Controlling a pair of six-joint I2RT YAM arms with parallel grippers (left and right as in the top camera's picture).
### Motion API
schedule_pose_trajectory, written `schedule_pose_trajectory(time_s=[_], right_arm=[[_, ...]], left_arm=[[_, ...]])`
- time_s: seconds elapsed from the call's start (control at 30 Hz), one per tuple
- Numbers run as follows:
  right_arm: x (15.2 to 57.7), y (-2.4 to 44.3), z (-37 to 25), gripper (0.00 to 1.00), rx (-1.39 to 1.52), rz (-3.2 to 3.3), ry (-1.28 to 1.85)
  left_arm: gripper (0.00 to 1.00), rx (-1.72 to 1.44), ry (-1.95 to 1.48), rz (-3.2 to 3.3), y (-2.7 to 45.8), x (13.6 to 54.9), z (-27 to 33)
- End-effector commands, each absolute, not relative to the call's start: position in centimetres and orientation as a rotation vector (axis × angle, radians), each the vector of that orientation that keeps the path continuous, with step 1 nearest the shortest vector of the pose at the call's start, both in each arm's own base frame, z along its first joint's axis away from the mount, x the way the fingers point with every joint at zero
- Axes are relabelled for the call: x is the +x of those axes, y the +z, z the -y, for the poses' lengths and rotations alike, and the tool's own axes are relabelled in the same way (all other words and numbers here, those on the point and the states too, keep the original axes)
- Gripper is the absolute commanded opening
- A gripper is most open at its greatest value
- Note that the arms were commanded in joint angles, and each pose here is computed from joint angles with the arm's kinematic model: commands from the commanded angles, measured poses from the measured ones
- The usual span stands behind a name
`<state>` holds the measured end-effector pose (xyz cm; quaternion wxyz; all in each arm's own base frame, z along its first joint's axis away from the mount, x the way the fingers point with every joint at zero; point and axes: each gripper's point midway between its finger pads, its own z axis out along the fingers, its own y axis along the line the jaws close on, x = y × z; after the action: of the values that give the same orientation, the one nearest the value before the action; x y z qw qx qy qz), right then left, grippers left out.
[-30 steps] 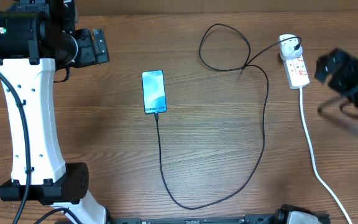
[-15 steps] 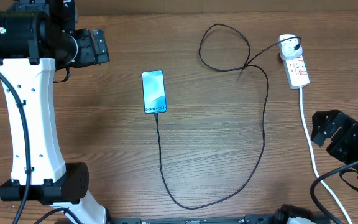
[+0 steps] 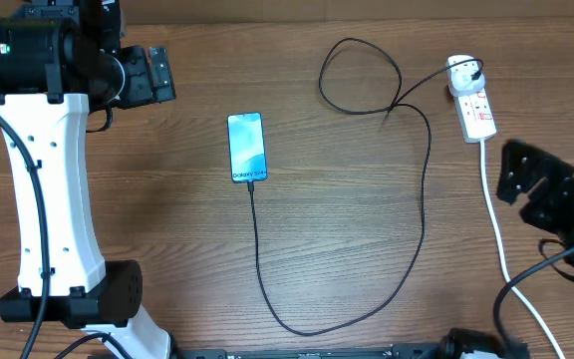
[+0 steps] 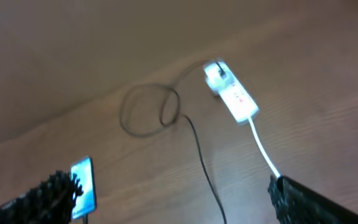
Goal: Plug charger to phone and switch on socket
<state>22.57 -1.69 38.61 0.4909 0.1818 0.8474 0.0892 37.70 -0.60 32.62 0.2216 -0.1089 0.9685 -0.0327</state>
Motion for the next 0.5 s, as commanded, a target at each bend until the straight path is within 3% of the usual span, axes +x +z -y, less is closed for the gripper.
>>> schedule_pose_trajectory(time_s=[0.0,0.47], right_arm=[[22.3,37.8,1.5,1.00,0.395,-1.964,0.194],[24.3,30.8,0.5,1.00,0.258,-1.539,0.250]], left_arm=[[1.00,-0.303,-0.077,-2.648,33.5,37.3,0.4],[1.00,-0.303,-0.077,-2.647,33.5,37.2,0.4]])
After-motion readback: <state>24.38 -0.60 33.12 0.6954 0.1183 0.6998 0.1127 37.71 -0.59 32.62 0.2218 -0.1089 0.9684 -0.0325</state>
